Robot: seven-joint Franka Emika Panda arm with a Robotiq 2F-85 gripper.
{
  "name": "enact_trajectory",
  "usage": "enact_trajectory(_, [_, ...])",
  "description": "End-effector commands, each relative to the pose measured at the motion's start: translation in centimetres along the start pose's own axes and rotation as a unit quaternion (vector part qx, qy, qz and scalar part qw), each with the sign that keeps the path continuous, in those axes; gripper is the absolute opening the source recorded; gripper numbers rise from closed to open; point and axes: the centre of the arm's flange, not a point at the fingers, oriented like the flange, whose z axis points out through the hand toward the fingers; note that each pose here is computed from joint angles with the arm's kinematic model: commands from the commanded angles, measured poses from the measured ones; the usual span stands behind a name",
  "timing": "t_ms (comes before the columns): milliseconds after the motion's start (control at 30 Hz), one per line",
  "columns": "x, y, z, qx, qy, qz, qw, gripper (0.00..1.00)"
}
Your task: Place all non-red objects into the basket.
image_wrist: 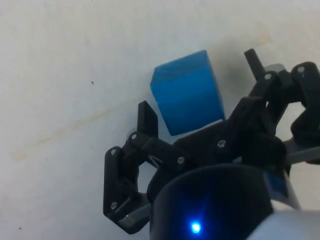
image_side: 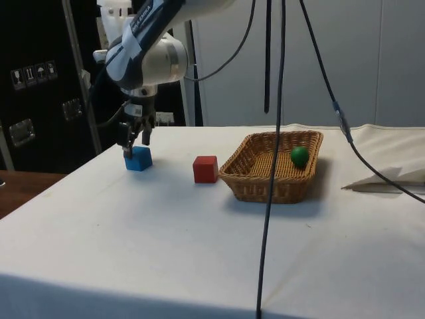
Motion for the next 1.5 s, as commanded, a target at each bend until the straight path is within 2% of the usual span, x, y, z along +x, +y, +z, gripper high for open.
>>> enact_trajectory(0, [0.1,0.0,0.3,0.010,0.001,0.001,0.99995,1.00])
enact_trajectory(133, [-0.2,-0.1,1.2,0.021,0.002,0.006,0.99977,1.00])
enact_trajectory(267, [-0.4,-0.1,1.7,0.024,0.003,0.009,0.99966,1.00])
enact_trajectory(300, [-0.5,-0.1,1.5,0.019,0.003,0.008,0.99979,1.00])
enact_trajectory(367, [-0.5,-0.1,1.8,0.026,0.002,0.009,0.99962,0.98])
enact_trajectory(400, [-0.5,-0.1,1.8,0.025,0.003,0.010,0.99963,0.91])
enact_trajectory(433, [-0.6,-0.2,1.9,0.026,0.002,0.010,0.99961,0.75])
enact_trajectory(467, [-0.6,-0.1,1.9,0.026,0.002,0.010,0.99961,0.53])
enact_trajectory(600, [-0.6,-0.2,1.9,0.027,0.002,0.011,0.99957,0.09])
enact_trajectory(633, [-0.6,-0.2,1.8,0.022,0.001,0.011,0.99970,0.00])
enact_trajectory(700, [-0.6,-0.2,1.9,0.027,0.002,0.011,0.99956,0.01])
enact_trajectory(900, [-0.6,-0.1,1.9,0.027,0.002,0.011,0.99958,0.02])
enact_trajectory(933, [-0.6,-0.2,1.8,0.022,0.001,0.011,0.99970,0.02])
enact_trajectory(967, [-0.5,0.2,1.4,0.026,0.002,0.012,0.99958,0.02])
enact_trajectory(1467, [-0.3,1.9,-4.3,0.026,0.005,0.030,0.99918,0.02])
